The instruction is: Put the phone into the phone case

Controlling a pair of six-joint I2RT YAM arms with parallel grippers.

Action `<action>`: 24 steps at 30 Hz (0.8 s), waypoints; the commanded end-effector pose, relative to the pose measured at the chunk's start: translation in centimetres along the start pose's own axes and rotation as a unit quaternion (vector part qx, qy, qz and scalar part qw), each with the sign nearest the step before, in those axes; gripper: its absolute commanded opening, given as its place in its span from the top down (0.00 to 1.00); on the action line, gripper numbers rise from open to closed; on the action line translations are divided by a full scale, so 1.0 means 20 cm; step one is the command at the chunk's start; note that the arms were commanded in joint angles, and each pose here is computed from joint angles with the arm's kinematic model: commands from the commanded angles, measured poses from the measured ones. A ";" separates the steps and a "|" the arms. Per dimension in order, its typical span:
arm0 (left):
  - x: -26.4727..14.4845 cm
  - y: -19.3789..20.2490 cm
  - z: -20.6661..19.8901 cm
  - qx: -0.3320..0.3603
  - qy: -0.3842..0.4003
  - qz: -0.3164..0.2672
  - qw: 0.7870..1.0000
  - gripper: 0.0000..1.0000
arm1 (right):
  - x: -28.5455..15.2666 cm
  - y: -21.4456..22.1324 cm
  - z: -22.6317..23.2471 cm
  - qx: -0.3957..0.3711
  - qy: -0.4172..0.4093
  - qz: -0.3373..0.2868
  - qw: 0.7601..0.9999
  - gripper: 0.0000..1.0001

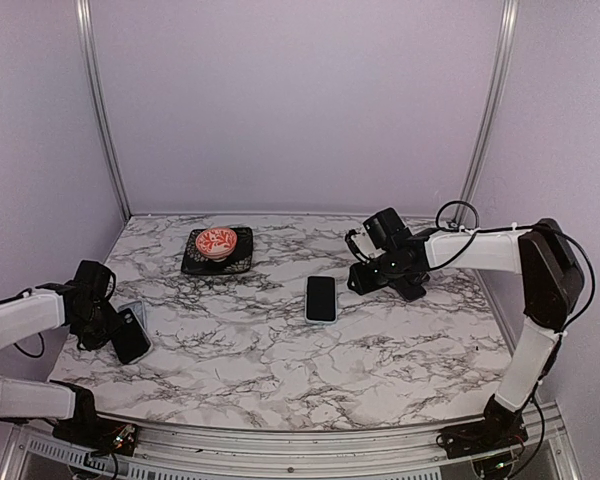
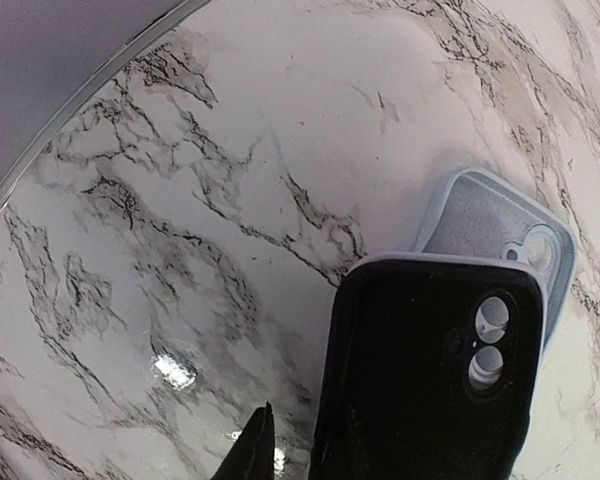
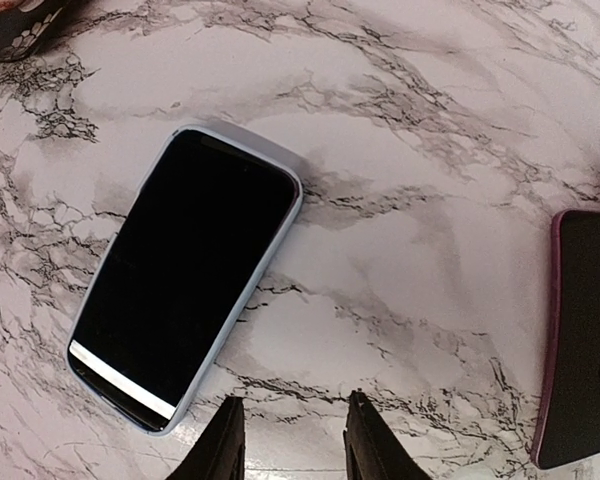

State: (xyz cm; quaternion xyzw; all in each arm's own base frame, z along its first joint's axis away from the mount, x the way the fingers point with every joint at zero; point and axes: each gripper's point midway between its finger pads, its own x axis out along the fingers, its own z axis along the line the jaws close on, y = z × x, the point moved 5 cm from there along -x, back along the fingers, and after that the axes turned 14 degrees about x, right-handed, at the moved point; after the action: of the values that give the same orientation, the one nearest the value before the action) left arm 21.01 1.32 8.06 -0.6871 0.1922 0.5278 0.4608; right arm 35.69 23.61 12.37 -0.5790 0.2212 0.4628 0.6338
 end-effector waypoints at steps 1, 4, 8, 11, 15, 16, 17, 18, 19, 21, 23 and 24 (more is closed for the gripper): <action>0.04 0.07 0.00 0.004 0.013 0.030 0.999 0.87 | -0.06 -0.06 0.02 -0.006 0.000 -0.017 1.000 0.67; 0.02 0.05 -0.02 0.005 0.028 0.027 0.999 1.00 | -0.07 -0.07 0.02 -0.006 -0.001 -0.018 1.000 0.66; -0.07 -0.01 -0.08 -0.013 0.071 0.004 0.997 1.00 | -0.10 -0.09 0.01 -0.007 0.015 -0.028 0.999 0.66; -0.16 -0.07 -0.09 -0.018 0.085 -0.029 0.996 1.00 | -0.12 -0.12 0.02 -0.008 0.015 -0.036 0.999 0.65; -0.30 -0.15 -0.11 -0.002 0.085 -0.086 0.993 1.00 | -0.14 -0.15 0.03 -0.012 0.013 -0.043 0.999 0.64; -0.34 -0.17 -0.13 0.004 0.090 -0.106 0.990 1.00 | -0.16 -0.17 0.04 -0.015 0.011 -0.046 0.999 0.64; -0.39 -0.20 -0.16 0.015 0.098 -0.125 0.987 1.00 | -0.17 -0.18 0.05 -0.019 0.003 -0.049 0.999 0.64; -0.44 -0.23 -0.20 0.030 0.111 -0.142 0.983 1.00 | -0.19 -0.19 0.08 -0.027 -0.015 -0.052 0.998 0.64; -0.48 -0.25 -0.25 0.051 0.127 -0.154 0.979 1.00 | -0.22 -0.20 0.12 -0.035 -0.037 -0.057 0.997 0.63; -0.58 -0.29 -0.37 0.087 0.157 -0.181 0.967 1.00 | -0.30 -0.24 0.21 -0.048 -0.096 -0.077 0.991 0.63; -0.68 -0.30 -0.51 0.119 0.196 -0.206 0.951 1.00 | -0.41 -0.27 0.32 -0.062 -0.162 -0.108 0.979 0.62; -0.72 -0.30 -0.58 0.134 0.220 -0.216 0.942 1.00 | -0.47 -0.29 0.38 -0.073 -0.194 -0.130 0.970 0.61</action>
State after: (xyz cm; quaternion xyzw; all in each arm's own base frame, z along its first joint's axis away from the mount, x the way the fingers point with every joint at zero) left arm 24.63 -5.09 20.24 -0.7472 0.2001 0.3098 0.5529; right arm 35.65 24.83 17.42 -0.5795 0.1506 0.4746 0.6451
